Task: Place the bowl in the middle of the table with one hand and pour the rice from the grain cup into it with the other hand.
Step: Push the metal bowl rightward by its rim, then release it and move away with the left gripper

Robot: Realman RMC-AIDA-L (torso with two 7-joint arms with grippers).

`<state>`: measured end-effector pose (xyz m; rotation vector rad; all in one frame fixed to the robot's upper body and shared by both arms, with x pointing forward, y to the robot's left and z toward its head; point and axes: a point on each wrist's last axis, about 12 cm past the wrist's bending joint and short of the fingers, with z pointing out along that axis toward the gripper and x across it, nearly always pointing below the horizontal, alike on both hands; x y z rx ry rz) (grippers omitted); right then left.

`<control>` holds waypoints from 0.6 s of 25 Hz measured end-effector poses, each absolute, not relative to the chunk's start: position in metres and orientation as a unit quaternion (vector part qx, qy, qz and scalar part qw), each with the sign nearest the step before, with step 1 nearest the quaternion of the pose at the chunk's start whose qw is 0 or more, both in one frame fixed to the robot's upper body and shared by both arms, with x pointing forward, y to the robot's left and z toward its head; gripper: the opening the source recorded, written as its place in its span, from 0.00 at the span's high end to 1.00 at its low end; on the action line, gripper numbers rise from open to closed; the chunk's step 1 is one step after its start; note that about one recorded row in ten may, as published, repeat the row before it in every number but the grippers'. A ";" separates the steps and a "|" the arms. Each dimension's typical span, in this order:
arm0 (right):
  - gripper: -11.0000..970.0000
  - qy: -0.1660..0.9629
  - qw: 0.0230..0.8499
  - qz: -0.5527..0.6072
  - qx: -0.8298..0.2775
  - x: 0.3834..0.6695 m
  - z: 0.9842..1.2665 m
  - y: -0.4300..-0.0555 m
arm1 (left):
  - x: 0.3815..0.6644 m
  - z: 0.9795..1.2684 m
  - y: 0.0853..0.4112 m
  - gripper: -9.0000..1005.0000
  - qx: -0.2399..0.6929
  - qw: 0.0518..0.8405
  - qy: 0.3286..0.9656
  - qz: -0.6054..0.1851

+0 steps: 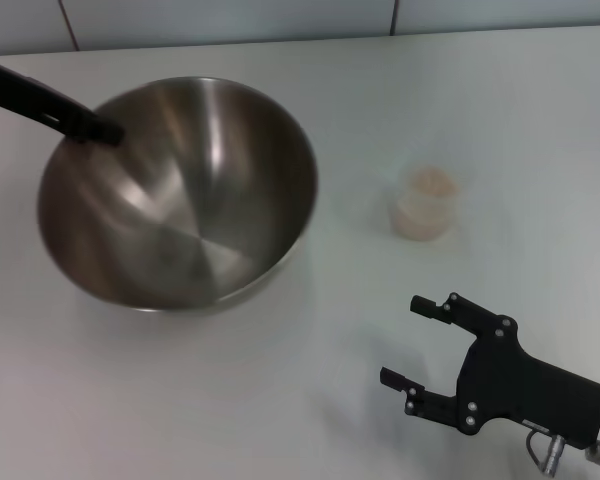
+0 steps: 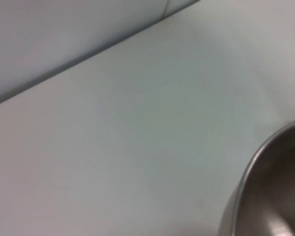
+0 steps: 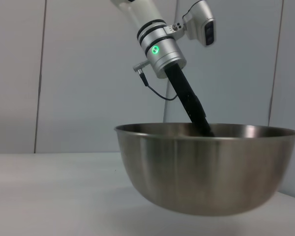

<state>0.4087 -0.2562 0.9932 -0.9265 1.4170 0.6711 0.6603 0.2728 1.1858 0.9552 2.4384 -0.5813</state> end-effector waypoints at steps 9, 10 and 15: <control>0.18 0.613 0.613 0.294 -0.402 0.409 0.994 -0.255 | 0.662 1.166 0.228 0.98 0.379 0.229 0.873 -0.202; 0.18 0.613 0.613 0.294 -0.402 0.409 0.994 -0.255 | 0.661 1.164 0.225 0.98 0.381 0.228 0.872 -0.204; 0.18 0.610 0.614 0.297 -0.403 0.411 0.995 -0.253 | 0.661 1.159 0.214 0.98 0.384 0.233 0.870 -0.203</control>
